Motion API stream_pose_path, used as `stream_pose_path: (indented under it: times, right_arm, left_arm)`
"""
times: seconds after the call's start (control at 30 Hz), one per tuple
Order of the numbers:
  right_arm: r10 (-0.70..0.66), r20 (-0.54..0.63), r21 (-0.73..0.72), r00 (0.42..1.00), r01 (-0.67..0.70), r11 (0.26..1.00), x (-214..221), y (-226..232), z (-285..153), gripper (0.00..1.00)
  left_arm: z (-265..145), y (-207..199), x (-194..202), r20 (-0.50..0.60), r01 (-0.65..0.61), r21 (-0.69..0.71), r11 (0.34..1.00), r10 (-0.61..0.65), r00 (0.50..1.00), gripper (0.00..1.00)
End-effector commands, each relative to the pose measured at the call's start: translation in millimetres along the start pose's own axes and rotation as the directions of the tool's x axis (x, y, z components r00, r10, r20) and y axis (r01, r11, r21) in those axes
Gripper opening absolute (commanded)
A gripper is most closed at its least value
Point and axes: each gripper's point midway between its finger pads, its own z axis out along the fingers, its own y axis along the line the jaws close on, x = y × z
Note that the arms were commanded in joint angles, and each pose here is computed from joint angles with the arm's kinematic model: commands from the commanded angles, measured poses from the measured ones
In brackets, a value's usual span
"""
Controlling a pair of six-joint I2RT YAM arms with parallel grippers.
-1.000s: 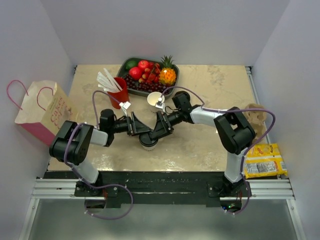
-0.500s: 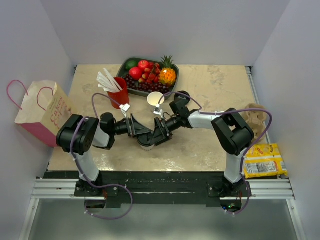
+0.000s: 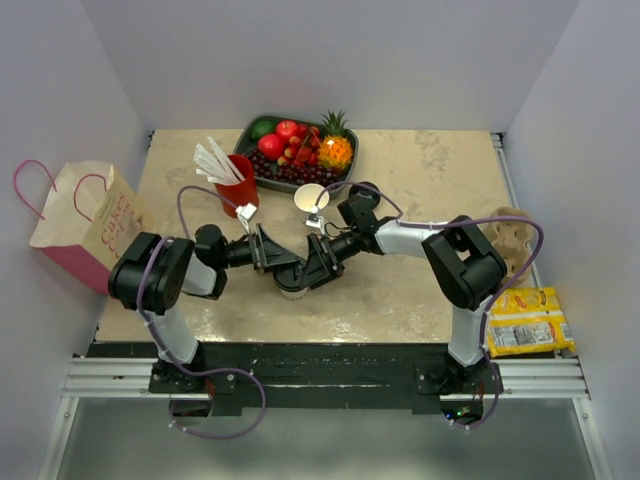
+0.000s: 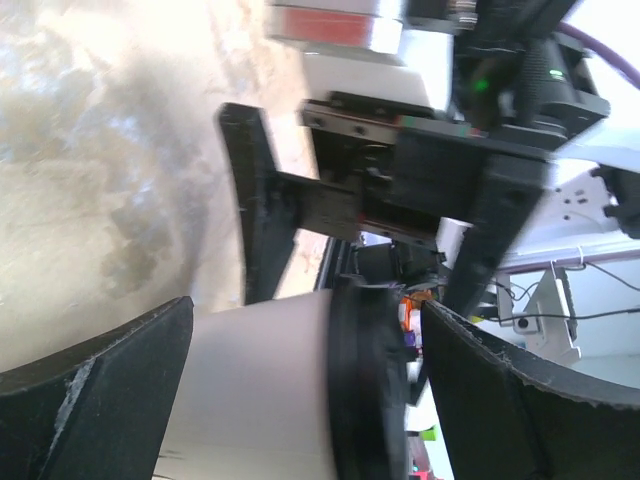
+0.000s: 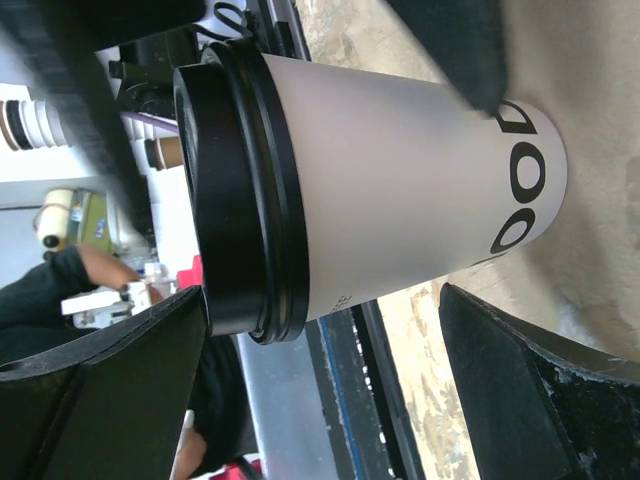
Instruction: Pack the takeout coffee
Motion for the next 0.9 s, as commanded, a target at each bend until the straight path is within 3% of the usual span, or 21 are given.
stream_pose_path:
  times: [0.0, 0.03, 0.1, 0.13, 0.17, 0.2, 0.23, 0.27, 0.53, 0.63, 0.7, 0.73, 0.77, 0.87]
  right_arm:
    - [-0.110, 0.045, 0.057, 0.993, 0.107, 0.993, -18.5, 4.2, -3.9, 0.99]
    - [-0.118, 0.045, 0.048, 0.992, 0.115, 0.992, -19.5, 6.9, -4.9, 0.99]
    - [-0.123, 0.052, 0.039, 0.991, 0.121, 0.992, -22.5, 10.9, -5.3, 0.99]
    - [-0.126, 0.055, 0.030, 0.991, 0.124, 0.992, -23.4, 13.6, -5.5, 0.99]
    - [-0.129, 0.062, 0.023, 0.990, 0.127, 0.992, -25.9, 16.6, -5.1, 0.99]
    - [-0.130, 0.066, 0.019, 0.989, 0.129, 0.991, -27.6, 17.9, -5.7, 0.99]
    - [-0.133, 0.066, 0.015, 0.989, 0.132, 0.991, -28.1, 19.3, -5.3, 0.99]
    - [-0.136, 0.067, 0.009, 0.988, 0.136, 0.991, -30.1, 20.8, -5.7, 0.99]
    - [-0.125, 0.059, -0.002, 0.990, 0.126, 0.992, -33.2, 16.8, -2.3, 0.99]
    - [-0.118, 0.056, 0.002, 0.991, 0.118, 0.993, -32.3, 13.3, -1.8, 0.99]
    - [-0.106, 0.051, 0.004, 0.993, 0.106, 0.994, -29.9, 9.2, 0.2, 0.99]
    - [-0.102, 0.050, 0.004, 0.994, 0.102, 0.995, -29.7, 7.3, 1.0, 0.99]
    - [-0.094, 0.046, 0.006, 0.995, 0.094, 0.996, -28.7, 4.2, 2.3, 0.99]
    - [-0.081, 0.038, 0.009, 0.996, 0.080, 0.997, -27.3, -2.6, 4.2, 0.99]
  left_arm:
    - [-13.9, -45.0, -8.8, 0.031, -0.148, 0.073, 0.986, 0.146, 0.989, 1.00]
    - [-16.3, -42.0, -6.0, 0.016, -0.109, 0.048, 0.993, 0.108, 0.994, 1.00]
    - [-21.8, -46.7, -10.1, 0.016, -0.212, 0.022, 0.977, 0.212, 0.977, 1.00]
    - [-25.0, -33.0, 0.3, -0.026, -0.122, -0.041, 0.992, 0.121, 0.992, 1.00]
    - [-28.5, -28.6, 0.7, -0.043, -0.236, -0.064, 0.970, 0.234, 0.971, 1.00]
    - [-29.8, -24.2, -1.6, -0.059, -0.255, -0.095, 0.962, 0.250, 0.966, 1.00]
    - [-35.6, -12.8, 13.5, -0.103, -0.184, -0.139, 0.973, 0.171, 0.980, 1.00]
    - [-39.4, -7.1, 18.9, -0.125, -0.225, -0.143, 0.964, 0.207, 0.970, 1.00]
    - [-45.8, 17.5, 30.1, -0.126, -0.148, -0.186, 0.971, 0.125, 0.984, 0.99]
    - [-46.3, 35.7, 41.0, -0.129, -0.069, -0.214, 0.974, 0.042, 0.991, 0.98]
    - [-51.6, 55.3, 63.0, -0.146, 0.065, -0.223, 0.973, -0.099, 0.984, 0.98]
    - [-51.8, 60.1, 59.9, -0.133, 0.065, -0.208, 0.976, -0.094, 0.987, 0.98]
    - [-53.7, 70.8, 67.5, -0.128, 0.153, -0.220, 0.963, -0.184, 0.975, 0.97]
    - [-52.6, 88.8, 67.7, -0.125, 0.253, -0.204, 0.946, -0.282, 0.951, 0.93]
